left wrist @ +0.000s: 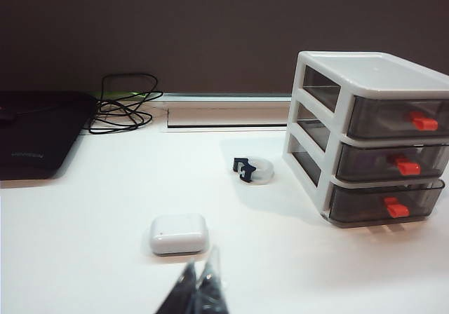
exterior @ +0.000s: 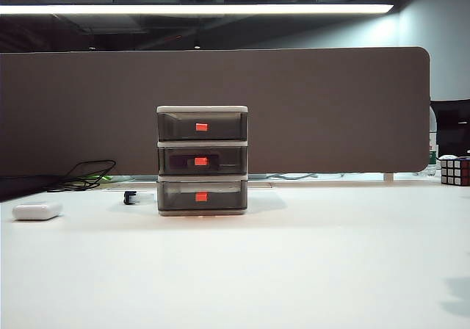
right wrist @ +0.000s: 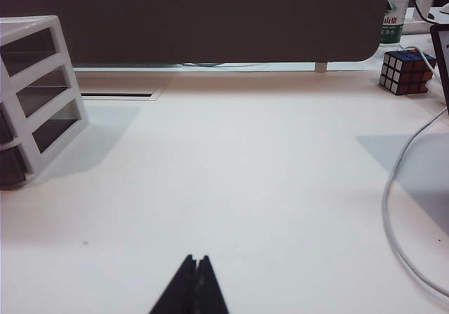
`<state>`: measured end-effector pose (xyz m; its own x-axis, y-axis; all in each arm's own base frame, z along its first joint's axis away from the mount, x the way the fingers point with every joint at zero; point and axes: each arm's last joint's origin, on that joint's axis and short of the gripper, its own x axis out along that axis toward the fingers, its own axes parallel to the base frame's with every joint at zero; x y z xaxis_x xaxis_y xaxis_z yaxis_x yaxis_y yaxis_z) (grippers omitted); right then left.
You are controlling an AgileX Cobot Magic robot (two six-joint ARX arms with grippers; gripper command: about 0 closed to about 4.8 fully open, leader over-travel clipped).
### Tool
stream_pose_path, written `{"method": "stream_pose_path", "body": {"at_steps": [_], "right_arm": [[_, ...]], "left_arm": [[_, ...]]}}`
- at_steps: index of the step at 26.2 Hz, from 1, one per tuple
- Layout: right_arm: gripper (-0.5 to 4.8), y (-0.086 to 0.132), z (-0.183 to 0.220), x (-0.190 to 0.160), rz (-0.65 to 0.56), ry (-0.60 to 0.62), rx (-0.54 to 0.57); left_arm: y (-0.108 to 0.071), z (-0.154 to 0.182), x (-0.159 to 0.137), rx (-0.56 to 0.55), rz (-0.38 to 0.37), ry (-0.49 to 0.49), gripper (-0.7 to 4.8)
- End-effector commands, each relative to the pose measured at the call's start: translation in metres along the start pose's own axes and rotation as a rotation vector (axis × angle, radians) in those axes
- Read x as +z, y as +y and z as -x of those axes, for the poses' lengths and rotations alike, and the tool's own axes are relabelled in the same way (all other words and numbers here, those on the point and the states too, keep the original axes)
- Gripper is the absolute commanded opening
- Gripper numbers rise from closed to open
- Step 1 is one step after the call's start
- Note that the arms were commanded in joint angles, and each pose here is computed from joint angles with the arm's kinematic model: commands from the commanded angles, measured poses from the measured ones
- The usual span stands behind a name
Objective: Open the second layer of the drawer on the table, pick up a pack of napkins on the table and put it in, and finally close the drawer.
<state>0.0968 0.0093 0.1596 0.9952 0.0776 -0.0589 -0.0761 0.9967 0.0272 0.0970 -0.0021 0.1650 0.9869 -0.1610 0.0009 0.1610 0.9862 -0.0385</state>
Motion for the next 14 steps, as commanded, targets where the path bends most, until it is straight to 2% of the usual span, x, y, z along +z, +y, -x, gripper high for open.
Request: {"method": "stream_pose_path", "body": {"at_steps": [1,14], "right_arm": [[-0.04,0.0000,-0.0004,-0.0009,0.003,-0.007,0.000],[-0.04,0.0001,-0.0004,-0.0013,0.003,-0.003,0.002]], "left_arm": [[-0.0002,0.0001,0.0017,-0.005,-0.003,-0.012,-0.05],[-0.0002,0.0001,0.0017,-0.005,-0.003,-0.012,-0.05]]}}
